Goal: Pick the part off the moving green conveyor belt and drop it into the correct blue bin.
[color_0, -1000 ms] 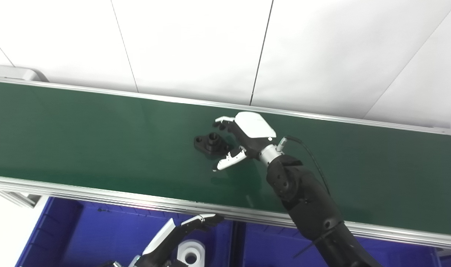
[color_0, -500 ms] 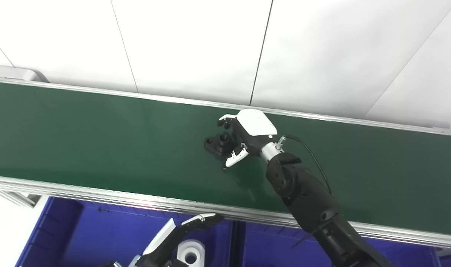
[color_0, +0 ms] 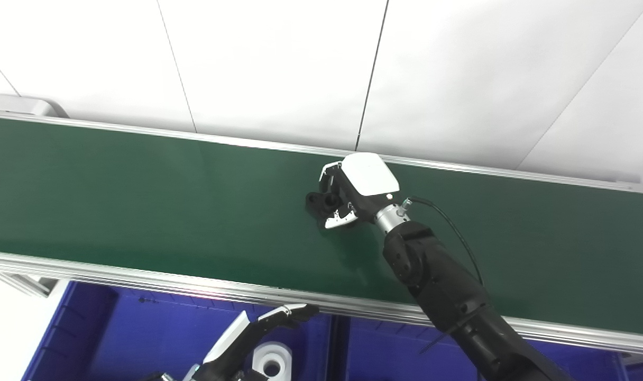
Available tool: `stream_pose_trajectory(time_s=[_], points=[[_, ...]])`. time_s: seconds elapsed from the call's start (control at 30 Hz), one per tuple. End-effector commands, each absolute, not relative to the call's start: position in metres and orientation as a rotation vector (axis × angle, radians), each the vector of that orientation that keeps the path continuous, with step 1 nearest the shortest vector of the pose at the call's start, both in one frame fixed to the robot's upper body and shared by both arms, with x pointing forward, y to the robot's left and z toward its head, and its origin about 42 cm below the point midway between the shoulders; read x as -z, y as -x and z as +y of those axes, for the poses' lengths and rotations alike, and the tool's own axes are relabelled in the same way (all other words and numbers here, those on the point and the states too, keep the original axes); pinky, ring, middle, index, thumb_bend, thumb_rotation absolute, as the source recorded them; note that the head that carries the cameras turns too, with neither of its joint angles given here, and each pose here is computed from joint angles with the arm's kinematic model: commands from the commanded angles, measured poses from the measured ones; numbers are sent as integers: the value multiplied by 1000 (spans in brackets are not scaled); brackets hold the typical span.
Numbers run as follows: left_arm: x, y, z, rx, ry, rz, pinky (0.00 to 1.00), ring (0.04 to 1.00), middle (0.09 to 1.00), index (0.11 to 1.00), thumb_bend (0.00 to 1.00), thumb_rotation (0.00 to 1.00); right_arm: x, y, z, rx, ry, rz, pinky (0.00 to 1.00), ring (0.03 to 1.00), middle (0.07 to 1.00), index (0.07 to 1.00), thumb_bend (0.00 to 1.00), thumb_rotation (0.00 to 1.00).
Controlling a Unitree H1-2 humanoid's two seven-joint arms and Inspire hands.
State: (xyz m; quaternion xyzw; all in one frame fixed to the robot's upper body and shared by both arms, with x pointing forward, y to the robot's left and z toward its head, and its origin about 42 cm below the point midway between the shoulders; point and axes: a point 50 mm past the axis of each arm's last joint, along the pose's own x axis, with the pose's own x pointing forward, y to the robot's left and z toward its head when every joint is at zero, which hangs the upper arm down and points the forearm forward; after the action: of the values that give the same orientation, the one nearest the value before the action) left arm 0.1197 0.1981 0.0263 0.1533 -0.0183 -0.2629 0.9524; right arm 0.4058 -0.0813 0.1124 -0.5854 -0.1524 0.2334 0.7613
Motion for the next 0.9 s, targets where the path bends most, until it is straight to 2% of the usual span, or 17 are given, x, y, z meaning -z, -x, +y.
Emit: stream_pose_trajectory(time_s=[0.0,0.23,0.43,0.5,0.57,0.87], points=[[-35,-124,197,524,-289,-93,762,809,830,809,895,260,-107,-401,-77,-565,1298,-329,200,263,421,490,529,0],[-36,-124,196,521,-275,-92,758,806,828,809,895,253,-108,-396,-88,-587,1303,-309,259,323,407,508,525,0],[-38,-121,196,522,-271,-93,765,809,828,810,893,261,-134,-380,-101,-557,1270,-355,289,360,430,514,526,0],[-38,-120,196,523,-270,-93,768,809,828,809,893,257,-145,-372,-106,-541,1252,-365,284,359,443,512,527,0],[-40,-120,197,524,-271,-95,776,814,830,810,895,261,-153,-365,-112,-529,1226,-374,229,302,415,513,525,0],[-46,-119,197,517,-249,-111,778,810,819,806,891,260,-180,-331,-144,-428,1136,-387,321,405,439,516,525,0]])
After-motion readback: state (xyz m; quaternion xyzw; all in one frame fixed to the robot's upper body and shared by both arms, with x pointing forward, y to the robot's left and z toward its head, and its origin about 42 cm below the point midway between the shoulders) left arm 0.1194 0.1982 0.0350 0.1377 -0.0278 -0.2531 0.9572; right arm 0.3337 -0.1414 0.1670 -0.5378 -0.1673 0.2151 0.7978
